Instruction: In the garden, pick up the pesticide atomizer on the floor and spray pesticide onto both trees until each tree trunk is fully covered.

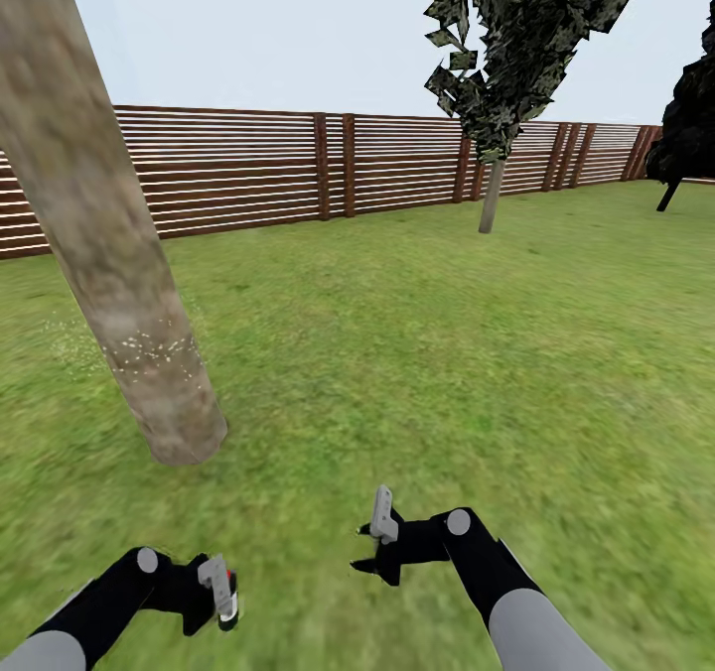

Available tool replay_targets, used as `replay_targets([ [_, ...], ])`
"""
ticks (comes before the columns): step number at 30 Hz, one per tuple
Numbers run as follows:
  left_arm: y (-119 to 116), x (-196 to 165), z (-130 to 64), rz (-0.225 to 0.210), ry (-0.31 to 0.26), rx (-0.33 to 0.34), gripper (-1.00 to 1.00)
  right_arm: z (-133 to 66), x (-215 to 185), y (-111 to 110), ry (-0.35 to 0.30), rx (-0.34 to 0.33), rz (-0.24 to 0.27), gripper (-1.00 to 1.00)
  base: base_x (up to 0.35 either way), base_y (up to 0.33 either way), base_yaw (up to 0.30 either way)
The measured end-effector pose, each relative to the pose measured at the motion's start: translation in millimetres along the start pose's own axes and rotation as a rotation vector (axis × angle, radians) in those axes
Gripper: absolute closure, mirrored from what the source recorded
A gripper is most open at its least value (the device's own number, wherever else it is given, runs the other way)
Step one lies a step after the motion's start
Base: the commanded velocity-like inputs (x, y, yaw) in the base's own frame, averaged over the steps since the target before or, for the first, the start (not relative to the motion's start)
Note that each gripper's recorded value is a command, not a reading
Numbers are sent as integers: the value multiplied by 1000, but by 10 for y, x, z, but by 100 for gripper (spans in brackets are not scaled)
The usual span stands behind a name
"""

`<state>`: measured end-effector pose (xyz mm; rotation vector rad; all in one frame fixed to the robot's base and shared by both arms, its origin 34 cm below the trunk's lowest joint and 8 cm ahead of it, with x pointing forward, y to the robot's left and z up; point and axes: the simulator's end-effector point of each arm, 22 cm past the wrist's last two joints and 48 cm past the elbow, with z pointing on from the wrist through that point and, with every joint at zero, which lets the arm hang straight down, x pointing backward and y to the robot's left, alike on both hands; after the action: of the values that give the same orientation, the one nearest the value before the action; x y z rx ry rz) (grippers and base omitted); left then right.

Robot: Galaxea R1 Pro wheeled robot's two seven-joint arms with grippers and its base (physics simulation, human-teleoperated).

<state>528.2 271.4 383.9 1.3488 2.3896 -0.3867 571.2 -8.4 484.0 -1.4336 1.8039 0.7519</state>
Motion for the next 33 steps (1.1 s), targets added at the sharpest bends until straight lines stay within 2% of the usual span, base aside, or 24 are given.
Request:
replay_targets([
  [2, 136, 203, -119, -10, 29, -26, 100, -3, 2, -12, 0, 5, 1, -100, 0, 0, 0],
  [3, 236, 297, -178, -22, 40, -56, 100, -7, 3, -50, -1, 22, 2, -100, 0, 0, 0],
  [4, 350, 403, -225, -53, 45, -99, 100, -17, 14, -140, -3, 65, 9, -100, 0, 0, 0],
  [6, 586, 700, -300, -206, 31, -221, 100, -49, 154, -435, -6, 230, 74, -100, 0, 0, 0],
  [7, 668, 859, -326, -302, 19, -281, 100, -188, 500, -592, 28, 330, 140, -100, 0, 0, 0],
  [8, 766, 1046, -360, -439, -15, -370, 100, -439, 1121, -711, 87, 488, 266, -100, 0, 0, 0],
  [9, 870, 1225, -417, -574, -94, -500, 100, -774, 1860, -672, 162, 701, 407, -100, 0, 0, 0],
  [10, 873, 1359, -446, -635, -129, -579, 100, -920, 2171, -547, 196, 823, 451, -100, 0, 0, 0],
  [11, 852, 1501, -477, -682, -148, -662, 100, -1107, 2332, -520, 199, 954, 472, -100, 0, 0, 0],
  [12, 838, 1588, -509, -712, -159, -721, 100, -1241, 2439, -457, 204, 1039, 478, -100, 0, 0, 0],
  [13, 793, 1691, -547, -750, -177, -799, 100, -1439, 2553, -374, 208, 1154, 482, -100, 0, 0, 0],
  [15, 608, 1805, -529, -801, -199, -875, 100, -1745, 2697, -259, 217, 1310, 498, -100, 0, 0, 0],
  [16, 526, 1860, -510, -816, -194, -882, 100, -1840, 2776, -207, 221, 1357, 538, -100, 0, 0, 0],
  [17, 451, 1906, -482, -828, -186, -879, 100, -1901, 2837, -162, 222, 1392, 580, -100, 0, 0, 0],
  [19, 354, 1979, -453, -846, -173, -876, 100, -1941, 2888, -113, 222, 1423, 623, -100, 0, 0, 0],
  [22, 313, 1992, -430, -850, -167, -871, 100, -1952, 2897, -105, 222, 1432, 632, -100, 0, 0, 0],
  [25, 284, 2001, -412, -855, -163, -866, 100, -1913, 2902, -76, 227, 1416, 631, -100, 0, 0, 0],
  [30, 258, 2032, -409, -877, -164, -869, 100, -1740, 3083, 344, 285, 1355, 681, -100, 0, 0, 0],
  [33, 234, 2004, -378, -878, -166, -862, 100, -1731, 3122, 426, 296, 1347, 686, -100, 0, 0, 0],
])
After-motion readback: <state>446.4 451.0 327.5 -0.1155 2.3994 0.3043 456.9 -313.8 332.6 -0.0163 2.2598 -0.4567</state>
